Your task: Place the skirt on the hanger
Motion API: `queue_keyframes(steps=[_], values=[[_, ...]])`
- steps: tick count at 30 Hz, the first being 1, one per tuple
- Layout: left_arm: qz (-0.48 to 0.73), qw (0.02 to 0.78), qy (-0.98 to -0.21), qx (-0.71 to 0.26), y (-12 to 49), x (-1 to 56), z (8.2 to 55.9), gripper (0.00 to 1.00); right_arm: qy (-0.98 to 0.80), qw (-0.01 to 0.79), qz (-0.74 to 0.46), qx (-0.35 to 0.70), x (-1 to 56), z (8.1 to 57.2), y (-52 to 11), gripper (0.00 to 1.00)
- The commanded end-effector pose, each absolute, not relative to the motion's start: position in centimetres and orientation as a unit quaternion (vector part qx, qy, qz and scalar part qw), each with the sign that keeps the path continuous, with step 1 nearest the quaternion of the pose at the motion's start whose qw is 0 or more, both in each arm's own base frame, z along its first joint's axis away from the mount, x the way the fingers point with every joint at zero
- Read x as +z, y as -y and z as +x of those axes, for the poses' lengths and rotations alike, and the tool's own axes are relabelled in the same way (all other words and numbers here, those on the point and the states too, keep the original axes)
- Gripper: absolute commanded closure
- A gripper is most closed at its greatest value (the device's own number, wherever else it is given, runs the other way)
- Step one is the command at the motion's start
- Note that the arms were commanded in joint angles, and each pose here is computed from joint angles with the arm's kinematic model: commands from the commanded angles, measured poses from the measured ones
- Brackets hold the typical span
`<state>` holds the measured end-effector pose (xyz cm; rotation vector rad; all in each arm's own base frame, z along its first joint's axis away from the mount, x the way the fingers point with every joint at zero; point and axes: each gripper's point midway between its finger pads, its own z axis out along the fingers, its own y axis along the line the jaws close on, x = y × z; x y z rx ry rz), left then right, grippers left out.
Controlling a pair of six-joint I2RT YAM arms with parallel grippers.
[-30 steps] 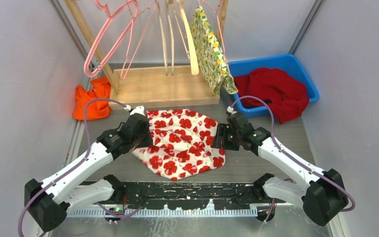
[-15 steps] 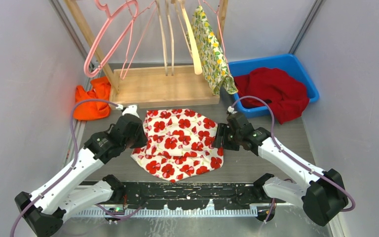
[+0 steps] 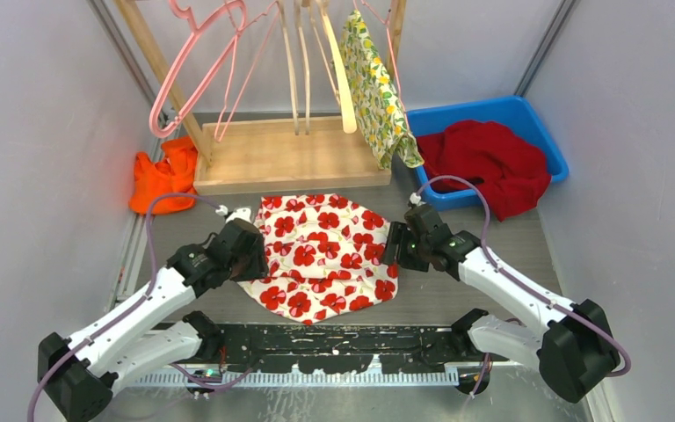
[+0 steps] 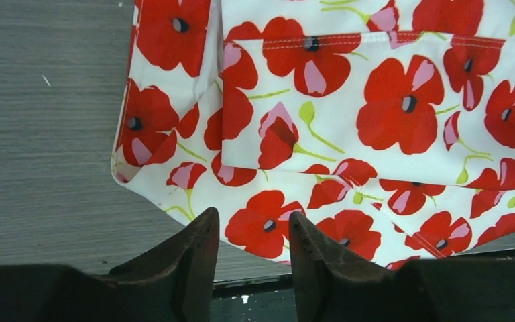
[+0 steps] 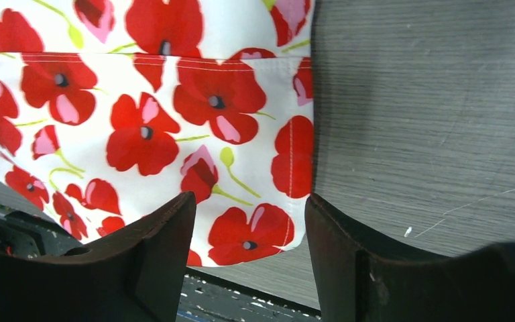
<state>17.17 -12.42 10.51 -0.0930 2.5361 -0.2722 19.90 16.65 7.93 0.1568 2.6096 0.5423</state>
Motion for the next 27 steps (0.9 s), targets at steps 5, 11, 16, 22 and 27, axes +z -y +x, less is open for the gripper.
queue_keyframes(steps=[5, 11, 16, 22, 27], values=[[-0.052, 0.296, -0.945, -0.128, 14.1, 8.8, 18.6, 0.46, -0.942, 0.252, 0.096, 0.198, 6.8, 20.7, -16.3, 0.33], [-0.050, 0.302, -0.944, -0.124, 15.4, 6.8, 20.5, 0.45, -0.943, 0.248, 0.098, 0.200, 6.5, 20.6, -16.4, 0.33], [-0.050, 0.291, -0.950, -0.100, 15.7, 5.1, 21.5, 0.46, -0.941, 0.253, 0.107, 0.197, 6.6, 20.4, -15.9, 0.33], [-0.053, 0.288, -0.953, -0.082, 15.5, 4.3, 22.0, 0.72, -0.939, 0.259, 0.117, 0.196, 6.4, 20.2, -15.5, 0.33], [-0.051, 0.294, -0.951, -0.078, 15.2, 5.2, 22.0, 0.93, -0.938, 0.258, 0.124, 0.194, 6.2, 20.0, -15.3, 0.33]])
